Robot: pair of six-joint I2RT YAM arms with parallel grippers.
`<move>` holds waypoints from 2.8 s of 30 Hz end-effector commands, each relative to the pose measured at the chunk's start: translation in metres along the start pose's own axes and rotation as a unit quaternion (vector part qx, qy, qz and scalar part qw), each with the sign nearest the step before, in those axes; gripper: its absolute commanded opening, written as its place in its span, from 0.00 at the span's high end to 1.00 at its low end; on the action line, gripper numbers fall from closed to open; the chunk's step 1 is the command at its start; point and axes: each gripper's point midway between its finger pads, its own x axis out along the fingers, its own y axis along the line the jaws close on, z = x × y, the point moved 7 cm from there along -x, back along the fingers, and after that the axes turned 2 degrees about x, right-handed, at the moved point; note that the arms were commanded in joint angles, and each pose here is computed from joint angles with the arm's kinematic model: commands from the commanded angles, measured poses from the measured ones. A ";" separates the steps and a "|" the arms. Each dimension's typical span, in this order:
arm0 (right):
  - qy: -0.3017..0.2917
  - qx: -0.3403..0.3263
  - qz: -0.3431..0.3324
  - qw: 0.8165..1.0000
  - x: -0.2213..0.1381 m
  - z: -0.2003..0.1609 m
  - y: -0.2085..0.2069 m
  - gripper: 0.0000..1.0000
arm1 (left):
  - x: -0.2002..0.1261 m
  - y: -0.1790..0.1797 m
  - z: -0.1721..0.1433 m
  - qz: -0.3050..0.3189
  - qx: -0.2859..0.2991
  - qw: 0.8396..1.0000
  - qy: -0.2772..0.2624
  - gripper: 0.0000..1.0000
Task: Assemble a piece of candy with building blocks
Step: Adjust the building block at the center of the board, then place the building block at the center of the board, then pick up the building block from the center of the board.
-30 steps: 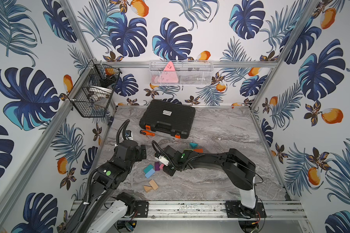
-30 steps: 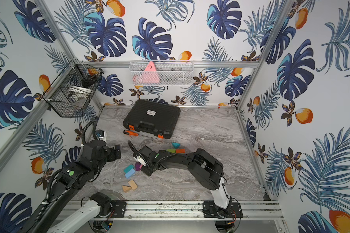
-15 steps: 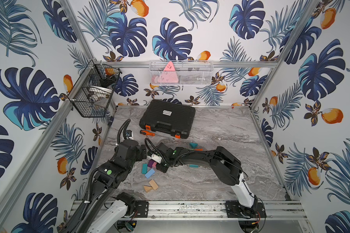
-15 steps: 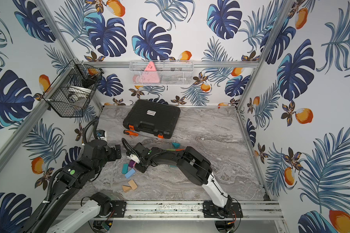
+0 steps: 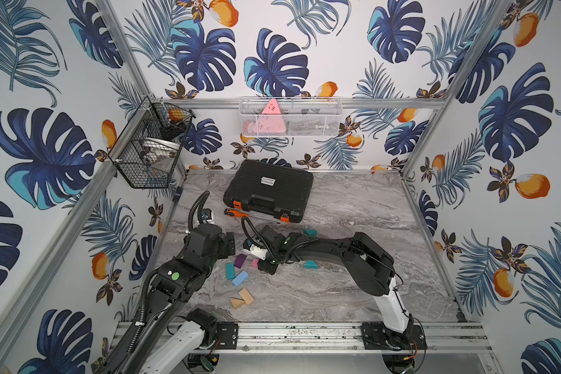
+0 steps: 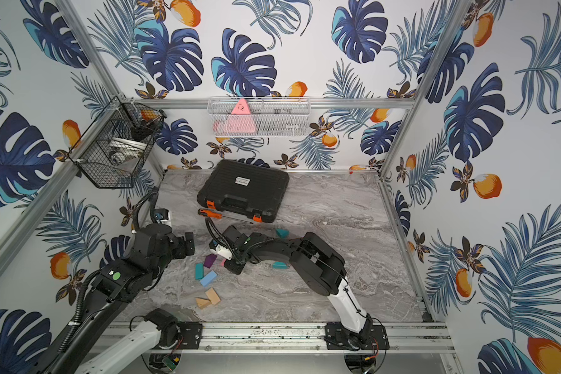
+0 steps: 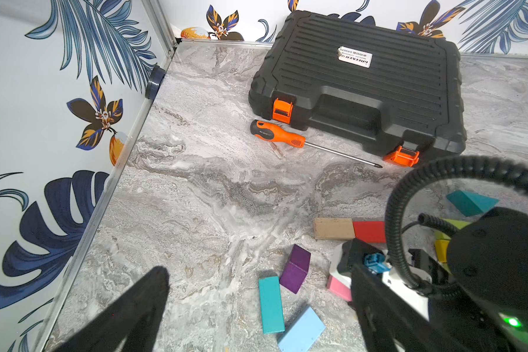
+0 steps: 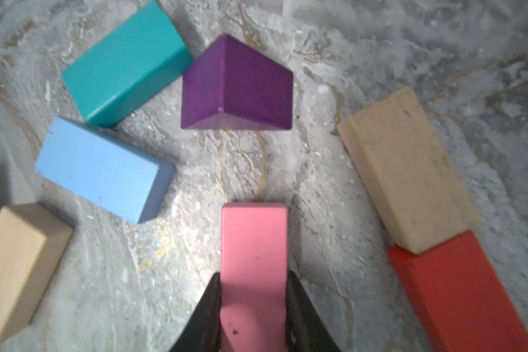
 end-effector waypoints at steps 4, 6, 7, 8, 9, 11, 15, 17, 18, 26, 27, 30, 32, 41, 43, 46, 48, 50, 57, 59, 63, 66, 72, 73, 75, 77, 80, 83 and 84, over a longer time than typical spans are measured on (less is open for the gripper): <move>0.029 -0.039 0.013 0.999 0.002 -0.005 0.002 0.82 | -0.001 0.001 0.003 0.004 -0.006 1.000 -0.008 0.03; 0.035 -0.046 0.006 0.998 0.006 -0.003 -0.002 0.82 | -0.002 0.001 0.003 0.003 -0.006 1.000 -0.009 0.03; 0.036 -0.047 0.003 0.998 0.007 -0.002 -0.003 0.82 | -0.002 0.001 0.003 0.003 -0.006 1.000 -0.010 0.03; 0.035 -0.050 0.002 0.998 0.007 -0.001 -0.005 0.82 | -0.002 0.001 0.003 0.003 -0.007 1.000 -0.010 0.03; 0.033 -0.051 0.003 0.998 0.007 0.002 -0.006 0.82 | -0.002 0.001 0.003 0.002 -0.006 1.000 -0.010 0.03; 0.029 -0.052 0.004 0.998 0.008 0.004 -0.007 0.81 | -0.002 0.001 0.003 0.001 -0.006 1.000 -0.010 0.03; 0.030 -0.057 0.004 0.998 0.014 0.006 -0.009 0.81 | 0.000 0.000 0.003 0.002 -0.004 1.000 -0.006 0.03; 0.032 -0.056 0.003 0.998 0.014 0.006 -0.010 0.81 | -0.001 0.000 0.003 0.002 -0.004 1.000 -0.007 0.03; 0.030 -0.056 0.004 0.998 0.014 0.007 -0.011 0.81 | 0.000 0.000 0.003 0.002 -0.004 1.000 -0.006 0.03; 0.028 -0.055 0.016 0.998 0.020 0.008 -0.011 0.80 | 0.002 -0.002 0.003 -0.002 -0.002 1.000 -0.003 0.03; 0.029 -0.055 0.016 0.998 0.021 0.008 -0.011 0.80 | 0.002 -0.002 0.002 -0.002 -0.002 1.000 -0.002 0.03; 0.027 -0.054 0.014 0.998 0.020 0.008 -0.012 0.79 | 0.002 -0.002 0.002 -0.001 -0.002 1.000 -0.002 0.03; 0.023 -0.051 0.014 0.998 0.019 0.010 -0.012 0.77 | 0.002 -0.002 0.002 -0.002 -0.002 1.000 -0.002 0.03; 0.011 -0.041 0.023 0.999 0.014 0.013 -0.011 0.65 | 0.002 -0.002 0.002 -0.004 -0.002 1.000 -0.001 0.03; 0.007 -0.040 0.023 0.999 0.013 0.014 -0.011 0.63 | 0.003 -0.003 0.002 -0.005 -0.001 1.000 0.000 0.03; -0.002 -0.039 0.023 0.999 0.010 0.016 -0.010 0.61 | 0.004 -0.004 0.002 -0.009 0.000 1.000 0.002 0.03; -0.005 -0.040 0.021 0.999 0.007 0.018 -0.010 0.59 | 0.005 -0.005 0.001 -0.009 0.002 1.000 0.005 0.03; -0.006 -0.040 0.018 0.999 0.007 0.018 -0.011 0.58 | 0.005 -0.005 0.001 -0.008 0.002 1.000 0.006 0.03; -0.020 -0.037 0.014 0.999 -0.002 0.022 -0.011 0.57 | 0.005 -0.005 0.000 -0.008 0.002 1.000 0.006 0.03; -0.035 -0.034 0.013 0.999 -0.010 0.026 -0.010 0.55 | 0.006 -0.005 0.000 -0.007 0.001 1.000 0.009 0.03; -0.062 -0.027 0.012 0.998 -0.027 0.034 -0.008 0.52 | 0.008 -0.007 -0.004 -0.013 -0.003 1.000 0.024 0.03; -0.090 -0.018 0.013 0.996 -0.044 0.038 -0.005 0.49 | 0.011 -0.003 -0.008 0.013 -0.023 0.999 0.044 0.02; -0.148 0.020 0.008 0.989 -0.089 0.028 0.003 0.45 | 0.028 -0.008 -0.026 0.049 -0.071 0.988 0.126 0.01; -0.154 0.027 0.003 0.988 -0.097 0.023 0.004 0.44 | 0.031 -0.011 -0.029 0.043 -0.074 0.986 0.142 0.01; -0.168 0.040 -0.010 0.985 -0.111 0.012 0.005 0.43 | 0.037 -0.015 -0.036 0.040 -0.086 0.982 0.166 0.01; -0.177 0.049 -0.029 0.983 -0.124 -0.002 0.004 0.40 | 0.042 -0.019 -0.046 0.036 -0.108 0.975 0.189 0.01; -0.186 0.068 -0.069 0.978 -0.134 -0.026 -0.001 0.36 | 0.047 -0.022 -0.064 0.029 -0.143 0.965 0.218 0.01; -0.201 0.096 -0.110 0.969 -0.141 -0.041 -0.010 0.34 | 0.055 -0.026 -0.086 0.022 -0.175 0.953 0.247 0.01; -0.205 0.106 -0.119 0.966 -0.142 -0.045 -0.013 0.34 | 0.057 -0.027 -0.093 0.021 -0.186 0.949 0.255 0.01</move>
